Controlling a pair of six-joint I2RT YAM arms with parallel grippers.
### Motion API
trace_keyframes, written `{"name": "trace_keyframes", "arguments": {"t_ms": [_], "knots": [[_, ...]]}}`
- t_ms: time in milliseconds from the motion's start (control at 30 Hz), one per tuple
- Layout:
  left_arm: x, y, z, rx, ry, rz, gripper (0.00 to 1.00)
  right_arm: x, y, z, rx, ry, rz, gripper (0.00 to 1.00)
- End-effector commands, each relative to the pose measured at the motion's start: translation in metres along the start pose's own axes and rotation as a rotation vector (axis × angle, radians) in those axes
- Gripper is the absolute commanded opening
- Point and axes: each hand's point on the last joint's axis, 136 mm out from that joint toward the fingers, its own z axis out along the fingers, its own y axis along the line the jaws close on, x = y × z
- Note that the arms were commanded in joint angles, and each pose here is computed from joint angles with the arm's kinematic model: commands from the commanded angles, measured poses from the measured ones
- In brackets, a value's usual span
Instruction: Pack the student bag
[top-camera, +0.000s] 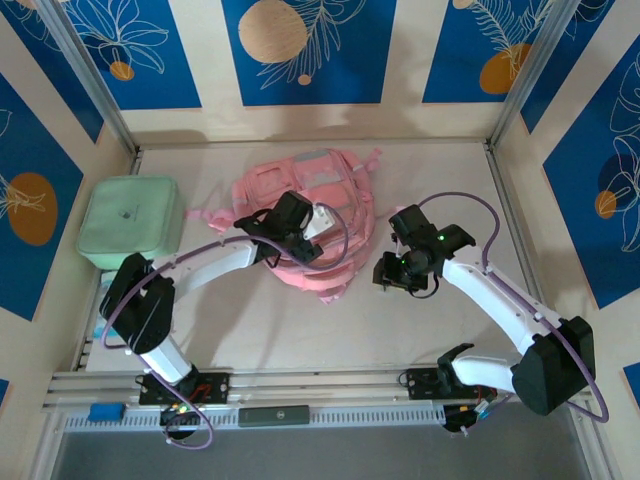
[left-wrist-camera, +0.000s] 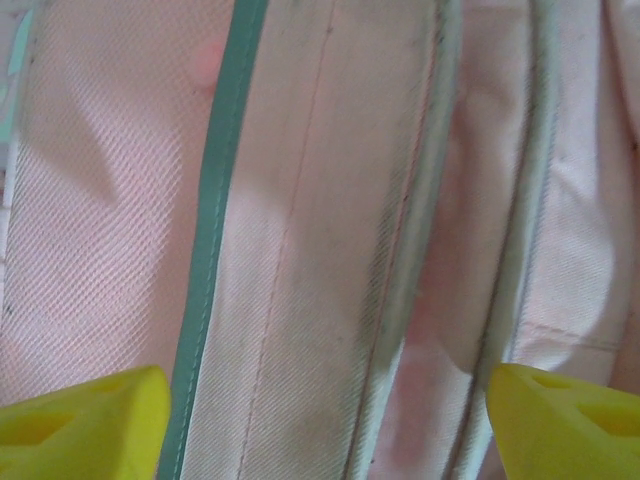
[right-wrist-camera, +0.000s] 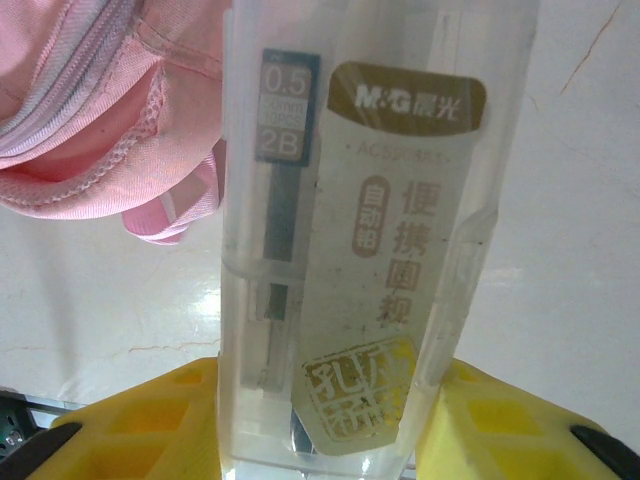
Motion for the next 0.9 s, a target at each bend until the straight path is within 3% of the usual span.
{"name": "trace_keyframes", "arguments": {"t_ms": [0,267,367,700,867], "knots": [[0.006,0.017,-0.004,-0.065,-0.006,-0.025,0.84,-0.003,0.007,-0.005,-0.038,-0.002,-0.014,0.41],[-0.001,0.010,-0.017,0.021,-0.128,-0.082,0.87,-0.002,0.007,-0.006,-0.046,-0.006,-0.009,0.41],[0.002,0.014,-0.019,0.000,-0.135,-0.083,0.91,-0.002,0.008,-0.006,-0.052,-0.003,-0.006,0.41],[0.008,0.023,0.005,-0.028,-0.087,-0.046,0.93,-0.002,0.008,-0.005,-0.057,0.003,-0.002,0.41],[-0.004,0.050,0.002,-0.121,-0.120,-0.099,0.91,-0.003,0.008,-0.005,-0.055,0.001,-0.004,0.41]]}}
